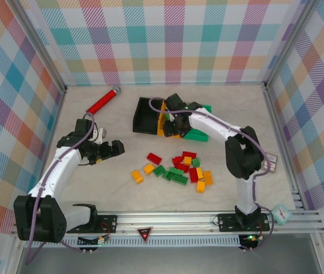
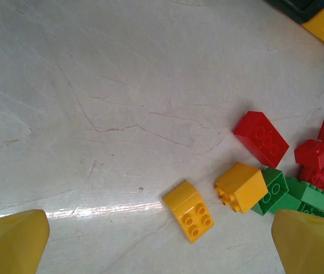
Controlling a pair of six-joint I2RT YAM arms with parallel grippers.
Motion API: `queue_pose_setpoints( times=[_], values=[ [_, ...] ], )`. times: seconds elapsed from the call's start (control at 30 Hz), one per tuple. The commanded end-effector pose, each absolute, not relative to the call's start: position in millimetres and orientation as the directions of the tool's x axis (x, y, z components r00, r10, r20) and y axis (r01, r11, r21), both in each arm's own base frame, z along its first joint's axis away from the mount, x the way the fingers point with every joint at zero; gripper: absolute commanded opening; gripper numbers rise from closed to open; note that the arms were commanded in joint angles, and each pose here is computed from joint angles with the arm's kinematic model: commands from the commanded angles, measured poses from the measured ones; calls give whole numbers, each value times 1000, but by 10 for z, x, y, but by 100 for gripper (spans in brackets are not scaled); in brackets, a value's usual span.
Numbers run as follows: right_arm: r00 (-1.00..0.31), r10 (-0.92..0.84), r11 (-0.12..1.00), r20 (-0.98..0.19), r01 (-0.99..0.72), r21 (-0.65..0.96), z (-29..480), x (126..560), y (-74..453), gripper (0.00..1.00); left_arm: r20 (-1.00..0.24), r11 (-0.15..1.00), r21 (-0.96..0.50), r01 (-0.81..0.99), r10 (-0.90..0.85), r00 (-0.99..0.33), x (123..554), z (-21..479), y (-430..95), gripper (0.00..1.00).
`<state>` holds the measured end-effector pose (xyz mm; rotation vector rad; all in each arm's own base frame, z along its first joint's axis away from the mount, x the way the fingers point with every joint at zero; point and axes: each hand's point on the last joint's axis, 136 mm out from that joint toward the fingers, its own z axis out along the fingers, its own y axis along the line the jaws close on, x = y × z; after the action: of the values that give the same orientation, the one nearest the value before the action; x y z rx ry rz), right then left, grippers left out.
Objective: Sort the legos into containers by color
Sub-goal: Place the lego in the container, then move the lego to the center of the table.
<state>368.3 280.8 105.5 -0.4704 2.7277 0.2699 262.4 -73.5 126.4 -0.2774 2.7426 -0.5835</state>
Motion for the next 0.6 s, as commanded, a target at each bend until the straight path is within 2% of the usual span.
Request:
queue_pose_setpoints(
  times=[0.0,0.33,0.57],
  values=[
    [-860,-239,910,-452,-360,205,1425,3448,2819,53,-256,893,-431,-131,-260,-931,2606,1260,-720,100],
    [-938,-172,954,-302,-235,187,977,2512,2210,53,-260,892,-434,-128,-260,-930,2607,1275,-725,100],
    [-964,-107,962,-245,-162,218,756,2319,2155,53,-264,891,-437,-125,-259,-929,2604,1283,-729,100]
  ],
)
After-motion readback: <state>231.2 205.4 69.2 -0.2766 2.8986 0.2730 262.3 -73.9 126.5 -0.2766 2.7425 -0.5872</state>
